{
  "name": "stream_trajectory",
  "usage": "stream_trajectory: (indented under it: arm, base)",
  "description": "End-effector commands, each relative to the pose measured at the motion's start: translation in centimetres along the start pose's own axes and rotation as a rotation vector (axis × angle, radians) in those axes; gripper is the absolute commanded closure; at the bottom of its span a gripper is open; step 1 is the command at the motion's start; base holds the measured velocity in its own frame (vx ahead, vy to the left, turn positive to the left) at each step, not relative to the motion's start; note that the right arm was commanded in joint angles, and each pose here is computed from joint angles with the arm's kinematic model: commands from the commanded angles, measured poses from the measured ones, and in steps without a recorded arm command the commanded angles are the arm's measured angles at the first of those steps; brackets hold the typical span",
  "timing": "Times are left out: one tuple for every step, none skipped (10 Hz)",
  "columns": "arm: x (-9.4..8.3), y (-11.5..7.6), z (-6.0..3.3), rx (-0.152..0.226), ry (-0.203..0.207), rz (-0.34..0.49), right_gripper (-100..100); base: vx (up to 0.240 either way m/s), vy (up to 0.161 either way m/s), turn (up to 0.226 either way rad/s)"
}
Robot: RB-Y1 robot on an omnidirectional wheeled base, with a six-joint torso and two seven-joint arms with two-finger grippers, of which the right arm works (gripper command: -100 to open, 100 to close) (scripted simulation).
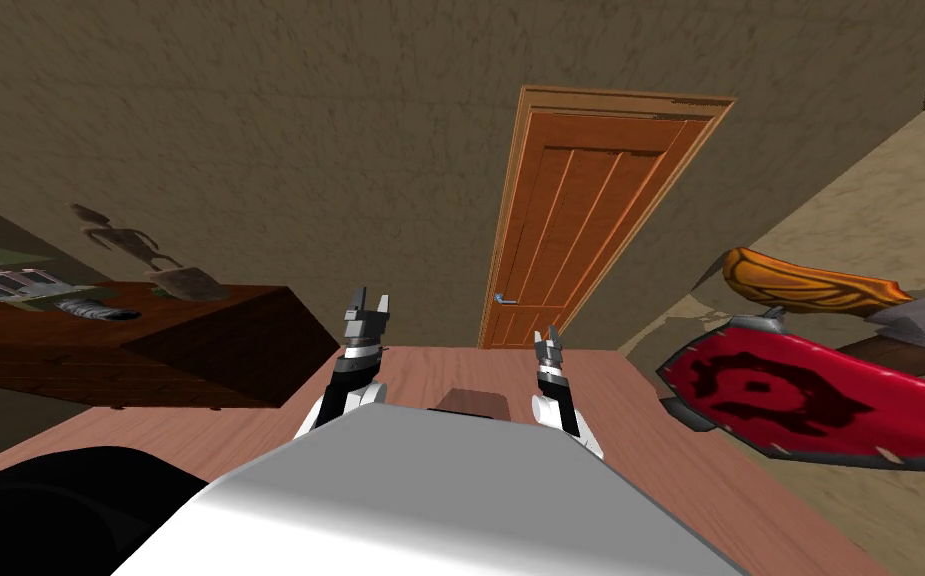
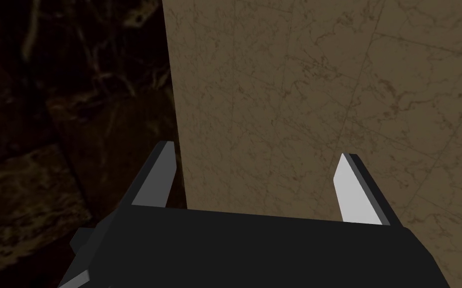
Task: Pull the door open
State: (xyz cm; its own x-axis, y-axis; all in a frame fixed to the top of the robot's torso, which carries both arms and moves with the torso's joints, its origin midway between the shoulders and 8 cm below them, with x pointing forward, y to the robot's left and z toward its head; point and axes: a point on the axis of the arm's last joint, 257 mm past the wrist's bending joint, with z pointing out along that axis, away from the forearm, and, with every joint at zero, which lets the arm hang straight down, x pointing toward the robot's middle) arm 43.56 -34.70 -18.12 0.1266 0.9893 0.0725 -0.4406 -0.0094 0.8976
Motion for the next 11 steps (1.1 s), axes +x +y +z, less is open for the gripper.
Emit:
stream_trajectory:
  arm:
    - [-0.4, -1.1, 0.01, 0.016, -0.003, -0.005, -100]
    - [-0.6, -1.8, -0.33, 0.032, -0.007, -0.006, -100]
    - [-0.9, -2.6, -0.33, 0.044, -0.009, -0.01, -100]
    - [-1.0, -2.9, -0.51, 0.053, -0.011, -0.011, -100]
    - [-1.3, -3.9, -0.64, 0.07, -0.015, -0.016, -100]
    - [-1.6, -4.6, -0.63, 0.082, -0.018, -0.02, -100]
    - [-1.7, -5.0, -0.91, 0.093, -0.021, -0.021, -100]
    - [-2.1, -6.0, -1.13, 0.113, -0.026, -0.025, -100]
    - [-2.4, -6.7, -1.13, 0.124, -0.029, -0.029, -100]
    - [-2.5, -7.0, -1.37, 0.133, -0.031, -0.03, -100]
    - [-2.9, -8.0, -1.62, 0.153, -0.036, -0.035, -100]
  base:
    - [0.049, -0.023, 0.115]
    - [0.04, -0.025, 0.055]
    - [0.048, -0.026, 0.099]
    - [0.043, -0.029, 0.056]
    - [0.041, -0.03, 0.114]
    - [0.061, -0.038, 0.176]
    - [0.047, -0.036, 0.065]
    - [0.055, -0.033, 0.108]
    - [0.071, -0.056, 0.236]
    - [0.046, -0.041, -0.03]
    - [0.047, -0.029, 0.109]
